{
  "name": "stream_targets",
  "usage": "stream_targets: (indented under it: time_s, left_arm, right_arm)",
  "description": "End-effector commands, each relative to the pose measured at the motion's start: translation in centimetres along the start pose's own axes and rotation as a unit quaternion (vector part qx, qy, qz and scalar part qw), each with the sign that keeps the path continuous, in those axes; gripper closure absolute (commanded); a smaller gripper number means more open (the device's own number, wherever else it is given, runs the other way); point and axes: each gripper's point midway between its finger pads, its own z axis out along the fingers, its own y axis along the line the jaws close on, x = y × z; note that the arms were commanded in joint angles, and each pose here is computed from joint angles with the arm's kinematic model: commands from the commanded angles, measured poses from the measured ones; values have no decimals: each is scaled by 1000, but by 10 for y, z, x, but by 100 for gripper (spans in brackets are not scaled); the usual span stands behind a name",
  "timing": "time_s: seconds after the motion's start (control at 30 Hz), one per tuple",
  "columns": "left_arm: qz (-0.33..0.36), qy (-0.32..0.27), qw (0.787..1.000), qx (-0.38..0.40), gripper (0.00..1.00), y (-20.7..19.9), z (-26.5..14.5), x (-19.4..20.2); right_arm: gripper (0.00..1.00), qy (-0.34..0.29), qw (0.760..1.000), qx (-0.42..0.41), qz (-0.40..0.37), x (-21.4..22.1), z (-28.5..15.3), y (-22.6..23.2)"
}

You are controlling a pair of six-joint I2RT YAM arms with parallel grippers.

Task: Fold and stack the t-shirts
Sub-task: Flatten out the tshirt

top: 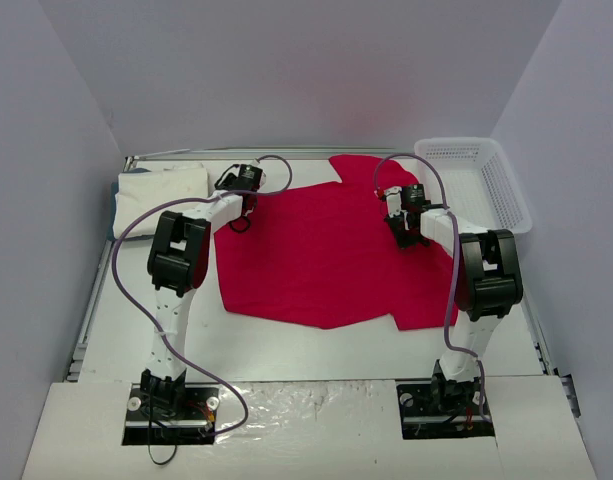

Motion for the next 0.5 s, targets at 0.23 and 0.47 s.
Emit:
stream_targets:
  time_s: [0.23, 0.47]
  left_arm:
    - [-44, -36, 997, -53, 46, 49, -34, -21]
    - [-36, -27, 988, 145, 90, -19, -69, -5]
  right_arm:
    - [100, 152, 988, -32, -4, 93, 20, 22]
    - [100, 152, 988, -34, -4, 92, 21, 23]
